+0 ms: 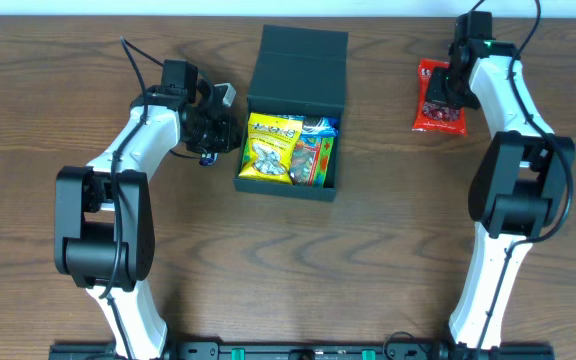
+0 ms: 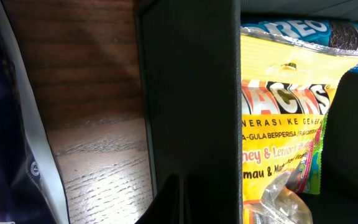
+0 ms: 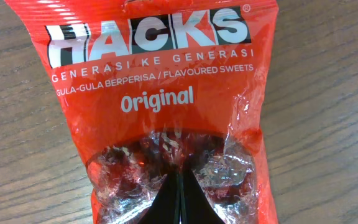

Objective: Pack container
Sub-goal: 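Reach right gripper to the red Hacks bag and grasp it, then carry the red Hacks bag into the box and release it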

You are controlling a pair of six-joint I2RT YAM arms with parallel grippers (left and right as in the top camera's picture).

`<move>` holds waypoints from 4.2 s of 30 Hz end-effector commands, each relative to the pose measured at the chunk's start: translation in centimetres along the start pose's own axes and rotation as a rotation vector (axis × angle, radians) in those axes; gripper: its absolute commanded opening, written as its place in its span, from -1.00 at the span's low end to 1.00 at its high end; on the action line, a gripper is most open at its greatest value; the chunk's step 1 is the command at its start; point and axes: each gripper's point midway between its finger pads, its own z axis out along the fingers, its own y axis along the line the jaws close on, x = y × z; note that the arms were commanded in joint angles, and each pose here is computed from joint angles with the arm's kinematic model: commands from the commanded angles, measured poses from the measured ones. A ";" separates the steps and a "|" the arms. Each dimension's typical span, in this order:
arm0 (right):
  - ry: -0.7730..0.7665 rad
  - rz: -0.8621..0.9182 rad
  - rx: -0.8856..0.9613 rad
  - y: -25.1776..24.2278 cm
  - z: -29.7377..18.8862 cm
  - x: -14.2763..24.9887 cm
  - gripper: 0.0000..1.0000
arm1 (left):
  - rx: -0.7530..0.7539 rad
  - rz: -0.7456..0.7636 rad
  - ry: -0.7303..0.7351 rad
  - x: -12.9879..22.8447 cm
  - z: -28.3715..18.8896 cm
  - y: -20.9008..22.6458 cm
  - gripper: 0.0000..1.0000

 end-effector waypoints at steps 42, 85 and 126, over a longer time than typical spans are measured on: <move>-0.136 0.009 -0.036 0.3 -6.6 -2.9 0.72 | 0.024 -0.022 0.002 0.3 -0.5 -1.0 -0.88; -0.061 -0.080 -0.322 14.0 -18.0 4.6 -0.97 | 0.025 -0.056 -0.017 -0.2 -0.5 -1.0 -0.88; 0.158 -0.044 0.001 22.9 -11.0 18.6 0.14 | -0.270 0.770 -0.614 -6.9 -27.3 -7.1 -0.88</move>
